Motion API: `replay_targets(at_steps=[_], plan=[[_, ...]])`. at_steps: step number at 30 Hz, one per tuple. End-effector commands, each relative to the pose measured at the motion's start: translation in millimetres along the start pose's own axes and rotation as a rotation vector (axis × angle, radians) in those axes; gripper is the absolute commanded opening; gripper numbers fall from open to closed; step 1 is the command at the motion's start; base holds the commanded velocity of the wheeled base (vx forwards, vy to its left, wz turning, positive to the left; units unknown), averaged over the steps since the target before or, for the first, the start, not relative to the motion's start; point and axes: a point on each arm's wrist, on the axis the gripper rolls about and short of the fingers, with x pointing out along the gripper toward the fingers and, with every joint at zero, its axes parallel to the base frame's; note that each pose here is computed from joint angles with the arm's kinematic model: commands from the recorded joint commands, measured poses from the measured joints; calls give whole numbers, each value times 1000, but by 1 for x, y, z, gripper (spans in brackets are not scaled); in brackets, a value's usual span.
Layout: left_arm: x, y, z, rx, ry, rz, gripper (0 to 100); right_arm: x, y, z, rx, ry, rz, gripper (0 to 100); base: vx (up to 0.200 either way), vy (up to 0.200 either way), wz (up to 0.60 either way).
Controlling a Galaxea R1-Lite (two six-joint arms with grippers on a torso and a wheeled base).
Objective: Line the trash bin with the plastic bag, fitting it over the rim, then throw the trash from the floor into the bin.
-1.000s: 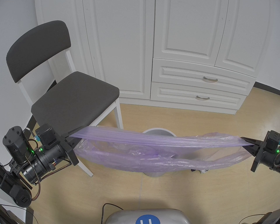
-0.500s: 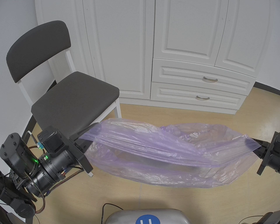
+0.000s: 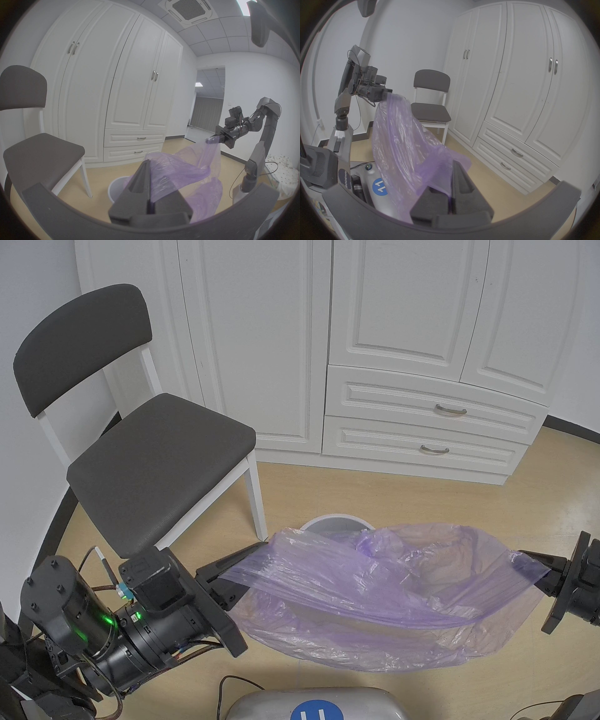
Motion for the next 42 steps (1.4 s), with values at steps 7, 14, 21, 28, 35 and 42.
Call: replay_targets(at_steps=[7,14,21,28,35,42], plan=[[33,-8,-6,-98,-10,138,0,8,15,5,48,-24,138,0,0,0,0],[51,-18,-10,-152,-25,167,0,23,25,8,155,-11,228,0,0,0,0],[57,-30,-12,-214,-25,125,0,36,31,10,221,25,275,0,0,0,0],[60,-29,-14,-250,-23,111,0,59,28,24,403,62,208,0,0,0,0],[93,-22,-23,-273,-39,4,0,94,18,46,577,48,196,0,0,0,0],[137,-6,-51,-278,-49,56,0,133,19,41,735,2,181,0,0,0,0]])
